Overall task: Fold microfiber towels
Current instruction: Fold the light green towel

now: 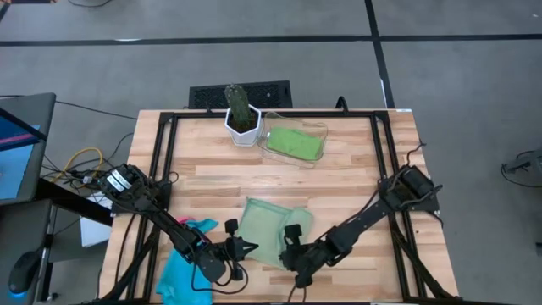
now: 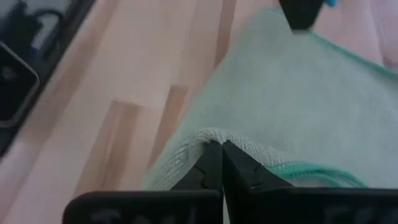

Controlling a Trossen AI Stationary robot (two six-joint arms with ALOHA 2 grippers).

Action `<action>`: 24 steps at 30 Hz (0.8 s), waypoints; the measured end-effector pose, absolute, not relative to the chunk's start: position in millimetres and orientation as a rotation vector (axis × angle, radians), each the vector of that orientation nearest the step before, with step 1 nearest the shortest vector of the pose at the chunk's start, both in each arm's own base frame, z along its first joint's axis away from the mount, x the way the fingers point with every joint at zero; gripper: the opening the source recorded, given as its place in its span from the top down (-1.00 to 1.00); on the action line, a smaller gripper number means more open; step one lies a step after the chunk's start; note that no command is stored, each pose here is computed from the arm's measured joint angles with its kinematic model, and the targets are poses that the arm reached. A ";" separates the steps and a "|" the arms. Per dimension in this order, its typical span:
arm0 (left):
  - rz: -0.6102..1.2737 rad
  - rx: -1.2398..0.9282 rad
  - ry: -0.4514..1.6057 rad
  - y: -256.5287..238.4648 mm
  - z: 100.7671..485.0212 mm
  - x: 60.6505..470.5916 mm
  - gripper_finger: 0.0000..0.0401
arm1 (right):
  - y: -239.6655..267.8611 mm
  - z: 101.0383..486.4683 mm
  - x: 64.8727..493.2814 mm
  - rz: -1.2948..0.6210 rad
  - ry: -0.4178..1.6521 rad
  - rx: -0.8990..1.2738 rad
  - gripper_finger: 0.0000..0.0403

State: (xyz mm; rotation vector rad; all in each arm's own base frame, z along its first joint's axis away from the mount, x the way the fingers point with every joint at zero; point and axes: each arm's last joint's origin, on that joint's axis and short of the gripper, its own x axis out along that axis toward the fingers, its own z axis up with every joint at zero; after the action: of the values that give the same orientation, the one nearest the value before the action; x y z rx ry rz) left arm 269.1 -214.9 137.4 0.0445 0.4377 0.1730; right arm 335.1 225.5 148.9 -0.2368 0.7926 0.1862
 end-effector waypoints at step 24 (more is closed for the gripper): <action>0.186 0.010 0.434 -213.8 137.4 269.9 1.00 | 233.1 187.1 327.9 0.112 0.696 -0.227 0.02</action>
State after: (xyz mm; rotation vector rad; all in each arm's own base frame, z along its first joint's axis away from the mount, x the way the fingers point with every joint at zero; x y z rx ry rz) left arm 269.9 -213.8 137.4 0.0101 0.4343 0.1858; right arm 327.9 233.1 187.1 -0.2273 0.6959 0.1116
